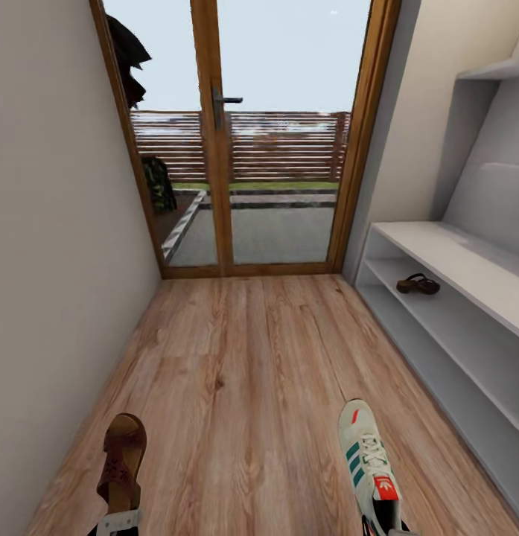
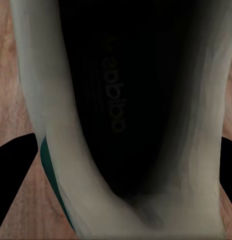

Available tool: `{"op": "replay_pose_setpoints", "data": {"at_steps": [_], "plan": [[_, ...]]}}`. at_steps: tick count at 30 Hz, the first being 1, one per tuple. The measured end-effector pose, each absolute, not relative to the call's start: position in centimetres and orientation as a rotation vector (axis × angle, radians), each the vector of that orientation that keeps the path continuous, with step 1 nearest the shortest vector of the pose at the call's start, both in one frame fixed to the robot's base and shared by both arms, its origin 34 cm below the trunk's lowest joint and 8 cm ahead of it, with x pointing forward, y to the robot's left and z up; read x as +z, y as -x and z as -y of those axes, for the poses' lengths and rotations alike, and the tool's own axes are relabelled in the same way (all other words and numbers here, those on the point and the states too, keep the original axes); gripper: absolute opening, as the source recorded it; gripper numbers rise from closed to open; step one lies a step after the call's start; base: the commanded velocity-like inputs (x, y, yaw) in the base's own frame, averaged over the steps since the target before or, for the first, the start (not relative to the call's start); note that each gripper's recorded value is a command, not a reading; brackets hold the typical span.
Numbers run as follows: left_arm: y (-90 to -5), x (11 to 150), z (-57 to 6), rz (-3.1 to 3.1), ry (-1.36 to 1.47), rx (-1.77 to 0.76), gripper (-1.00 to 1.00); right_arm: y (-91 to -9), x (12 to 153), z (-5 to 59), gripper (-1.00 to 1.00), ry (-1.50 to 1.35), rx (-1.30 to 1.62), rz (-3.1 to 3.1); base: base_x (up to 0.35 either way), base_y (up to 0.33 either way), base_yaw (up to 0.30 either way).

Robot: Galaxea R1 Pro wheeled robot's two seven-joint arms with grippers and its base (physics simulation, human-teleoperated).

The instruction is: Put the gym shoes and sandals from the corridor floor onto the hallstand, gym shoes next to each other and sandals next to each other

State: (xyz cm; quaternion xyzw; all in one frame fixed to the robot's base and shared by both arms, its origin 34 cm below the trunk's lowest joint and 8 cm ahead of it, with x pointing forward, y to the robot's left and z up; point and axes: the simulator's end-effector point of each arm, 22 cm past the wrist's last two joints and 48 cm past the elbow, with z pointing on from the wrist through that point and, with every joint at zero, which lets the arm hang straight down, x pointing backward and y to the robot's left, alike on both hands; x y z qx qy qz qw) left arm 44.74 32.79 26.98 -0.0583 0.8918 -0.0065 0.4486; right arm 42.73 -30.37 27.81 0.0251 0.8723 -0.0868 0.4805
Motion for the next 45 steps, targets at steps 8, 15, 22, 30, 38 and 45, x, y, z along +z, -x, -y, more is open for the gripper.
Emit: {"op": "replay_pose_setpoints", "data": {"at_steps": [8,15,22,30,38,45], "plan": [[-44.89,27.16,-32.79,-2.201,0.145,-0.016,-1.0,-42.86,27.95,30.34,-1.0,-0.061,-0.21,-2.124,0.306,0.164,-0.202],[-44.94,27.22,-32.78,-2.2,0.143,-0.017,-1.0,-42.91,28.01,30.33,-1.0,-0.061,-0.21,-2.123,0.294,0.185,-0.253],[-44.94,27.23,-32.78,-2.2,0.143,-0.017,-1.0,-42.91,28.0,30.28,-1.0,-0.061,-0.209,-2.123,0.293,0.186,-0.261],[-44.93,27.21,-32.78,-2.2,0.143,-0.016,-1.0,-42.89,27.99,30.31,-1.0,-0.062,-0.21,-2.123,0.293,0.19,-0.262],[-44.86,27.12,-32.8,-2.202,0.144,-0.015,-1.0,-42.82,27.9,30.29,-1.0,-0.062,-0.209,-2.126,0.293,0.206,-0.262],[-44.79,27.04,-32.81,-2.205,0.144,-0.015,-1.0,-42.76,27.82,30.27,-1.0,-0.062,-0.209,-2.128,0.293,0.215,-0.262]]}}
